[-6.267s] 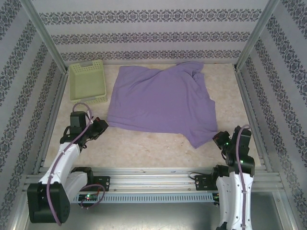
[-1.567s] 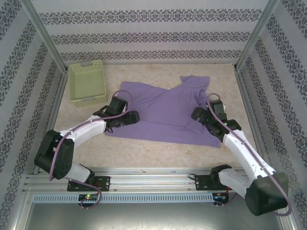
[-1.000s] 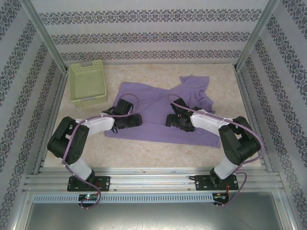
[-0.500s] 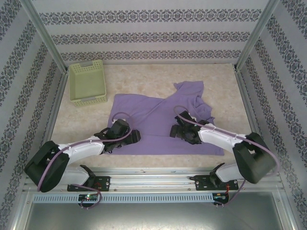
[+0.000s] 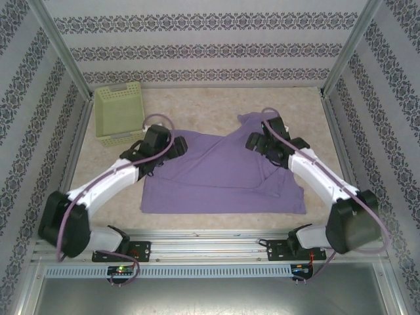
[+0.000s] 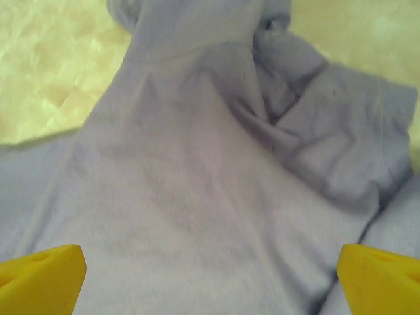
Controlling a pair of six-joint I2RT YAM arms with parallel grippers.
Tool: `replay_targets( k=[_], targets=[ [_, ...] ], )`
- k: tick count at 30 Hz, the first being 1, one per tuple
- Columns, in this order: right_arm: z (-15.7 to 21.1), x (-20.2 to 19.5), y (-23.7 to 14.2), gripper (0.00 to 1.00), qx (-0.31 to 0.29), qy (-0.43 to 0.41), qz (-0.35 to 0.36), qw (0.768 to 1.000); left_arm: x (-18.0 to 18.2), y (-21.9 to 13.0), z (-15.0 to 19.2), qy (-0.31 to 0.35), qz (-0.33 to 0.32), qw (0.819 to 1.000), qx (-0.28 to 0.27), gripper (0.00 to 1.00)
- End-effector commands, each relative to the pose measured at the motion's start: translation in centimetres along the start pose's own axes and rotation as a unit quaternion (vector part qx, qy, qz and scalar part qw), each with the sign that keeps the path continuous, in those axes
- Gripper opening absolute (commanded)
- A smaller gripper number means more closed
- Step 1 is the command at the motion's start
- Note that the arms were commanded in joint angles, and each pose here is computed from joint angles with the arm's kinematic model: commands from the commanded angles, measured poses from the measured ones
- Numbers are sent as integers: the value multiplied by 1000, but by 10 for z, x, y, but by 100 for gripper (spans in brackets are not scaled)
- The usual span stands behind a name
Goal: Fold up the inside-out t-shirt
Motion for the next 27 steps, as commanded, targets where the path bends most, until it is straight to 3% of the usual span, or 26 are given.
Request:
replay_targets(
  k=[1, 6, 12, 18, 27],
  targets=[
    [-17, 8, 22, 98, 31, -5, -9, 999, 4, 42, -6, 11, -3, 999, 37, 86],
    [-30, 12, 58, 98, 56, 18, -7, 998, 2, 91, -19, 11, -3, 999, 52, 86],
    [-35, 1, 101, 98, 89, 51, 15, 995, 33, 127, -24, -21, -27, 997, 65, 85],
    [-34, -29, 128, 98, 105, 105, 39, 988, 68, 132, -4, -58, -60, 993, 89, 85],
    [-31, -75, 139, 98, 107, 199, 59, 972, 77, 118, 29, -76, -46, 990, 113, 85]
  ],
)
Point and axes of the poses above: each hand's point on the last joint's axis, 136 mm out from that joint toward the fingers, its own y axis out along the fingers, its own x axis along the line the jaws close on, z = x × y, the point moved 5 cm from there along -y, back along the fingers, and after that the axes turned 3 degrees about y, right-handed, at the moved point
